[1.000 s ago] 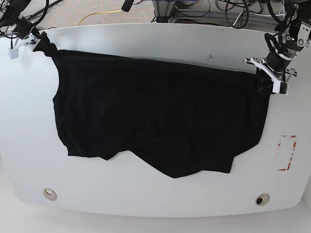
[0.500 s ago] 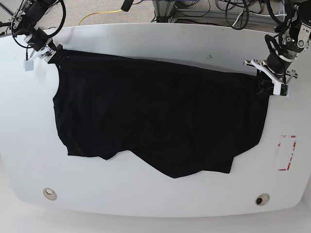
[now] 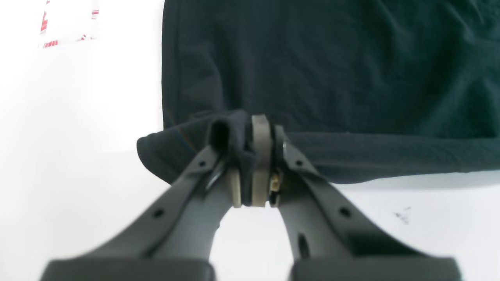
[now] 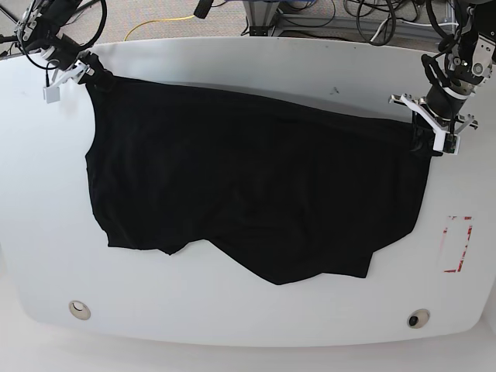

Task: Fold the T-shirt properly
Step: 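Lay the stretched shirt flat on the table, holding one edge with both grippers, then lift the held edge with both grippers and fold it over the shirt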

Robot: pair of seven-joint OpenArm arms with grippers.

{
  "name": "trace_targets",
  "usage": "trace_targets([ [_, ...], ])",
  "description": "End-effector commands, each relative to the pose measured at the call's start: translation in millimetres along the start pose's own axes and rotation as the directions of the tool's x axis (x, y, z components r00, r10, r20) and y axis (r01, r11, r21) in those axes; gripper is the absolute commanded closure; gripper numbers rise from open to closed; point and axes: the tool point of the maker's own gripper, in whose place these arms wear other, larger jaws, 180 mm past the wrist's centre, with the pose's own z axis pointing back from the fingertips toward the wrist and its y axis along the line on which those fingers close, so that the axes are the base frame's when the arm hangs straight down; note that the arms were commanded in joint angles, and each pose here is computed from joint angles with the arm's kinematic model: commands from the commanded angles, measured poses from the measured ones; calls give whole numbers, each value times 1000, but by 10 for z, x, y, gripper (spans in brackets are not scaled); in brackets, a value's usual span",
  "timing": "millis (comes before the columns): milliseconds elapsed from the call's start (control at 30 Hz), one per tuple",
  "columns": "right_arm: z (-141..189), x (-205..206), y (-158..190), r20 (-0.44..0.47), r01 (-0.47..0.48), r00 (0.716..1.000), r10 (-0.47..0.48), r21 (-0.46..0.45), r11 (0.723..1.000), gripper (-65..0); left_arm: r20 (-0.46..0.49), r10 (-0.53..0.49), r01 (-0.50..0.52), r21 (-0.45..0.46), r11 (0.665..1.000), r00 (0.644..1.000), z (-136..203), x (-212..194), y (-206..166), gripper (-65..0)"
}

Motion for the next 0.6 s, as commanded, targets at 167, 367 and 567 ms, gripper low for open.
trace_targets([
  [167, 145, 337, 163, 54, -178, 982, 178, -7, 984, 0, 89, -30, 29, 11, 1000, 996, -28, 305, 50, -8],
  [367, 238, 771, 445, 112, -345, 931, 346, -32, 938, 0, 168, -40, 38, 16, 999, 985, -110, 621, 66, -10],
  [567, 204, 1303, 812, 166, -485, 861, 482, -20, 874, 0, 270, -63, 61, 16, 998, 961, -274, 1095, 76, -7],
])
